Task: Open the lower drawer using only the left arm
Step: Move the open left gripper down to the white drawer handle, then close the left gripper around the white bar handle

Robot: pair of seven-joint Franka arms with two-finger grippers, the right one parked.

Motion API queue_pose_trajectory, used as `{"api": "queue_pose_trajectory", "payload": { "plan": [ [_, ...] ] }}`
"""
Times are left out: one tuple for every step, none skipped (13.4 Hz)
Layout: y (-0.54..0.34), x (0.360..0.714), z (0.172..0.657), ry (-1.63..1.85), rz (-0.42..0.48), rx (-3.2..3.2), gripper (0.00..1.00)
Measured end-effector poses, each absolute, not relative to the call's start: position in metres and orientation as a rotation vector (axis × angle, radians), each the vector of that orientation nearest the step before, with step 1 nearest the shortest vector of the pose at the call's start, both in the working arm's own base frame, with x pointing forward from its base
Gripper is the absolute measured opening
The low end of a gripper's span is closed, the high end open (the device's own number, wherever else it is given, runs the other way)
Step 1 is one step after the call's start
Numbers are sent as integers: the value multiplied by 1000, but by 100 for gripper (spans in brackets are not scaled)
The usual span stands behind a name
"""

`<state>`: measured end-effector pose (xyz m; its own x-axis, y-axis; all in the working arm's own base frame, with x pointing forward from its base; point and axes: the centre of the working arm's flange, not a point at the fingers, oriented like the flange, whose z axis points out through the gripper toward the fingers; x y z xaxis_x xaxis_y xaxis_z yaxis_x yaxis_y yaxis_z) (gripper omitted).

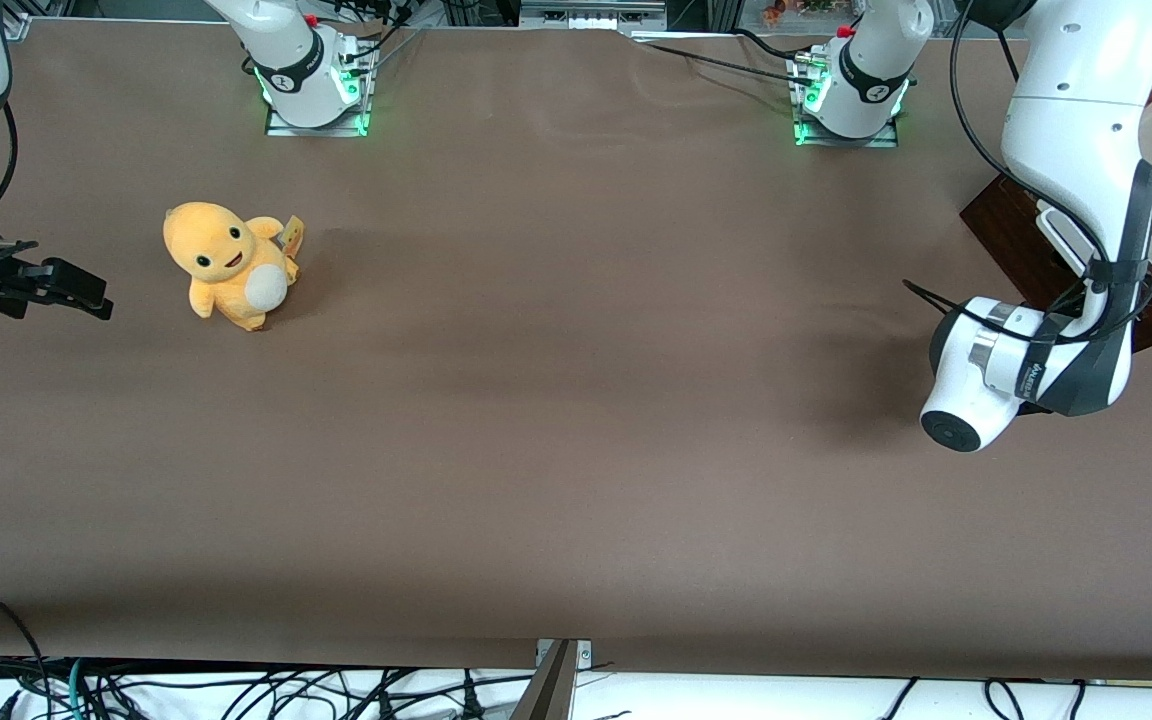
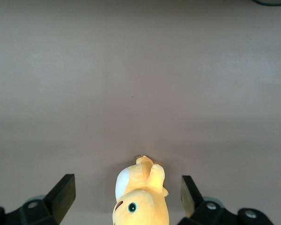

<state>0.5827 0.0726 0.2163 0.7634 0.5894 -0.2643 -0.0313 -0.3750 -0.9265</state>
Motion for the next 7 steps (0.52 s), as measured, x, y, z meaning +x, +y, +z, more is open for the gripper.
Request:
{"api": "queue_pose_trajectory", "payload": {
  "plan": [
    [78, 578, 208, -451, 679, -1831, 100],
    [84, 572, 200, -472, 662, -1812, 100],
    [93, 567, 193, -478, 642, -1787, 100],
    [102, 561, 185, -477, 623, -1764, 100],
    [112, 554, 178, -477, 610, -1745, 100],
    [120, 548, 172, -477, 606, -1731, 100],
    [126, 544, 169, -479, 608, -1725, 100]
  ]
}}
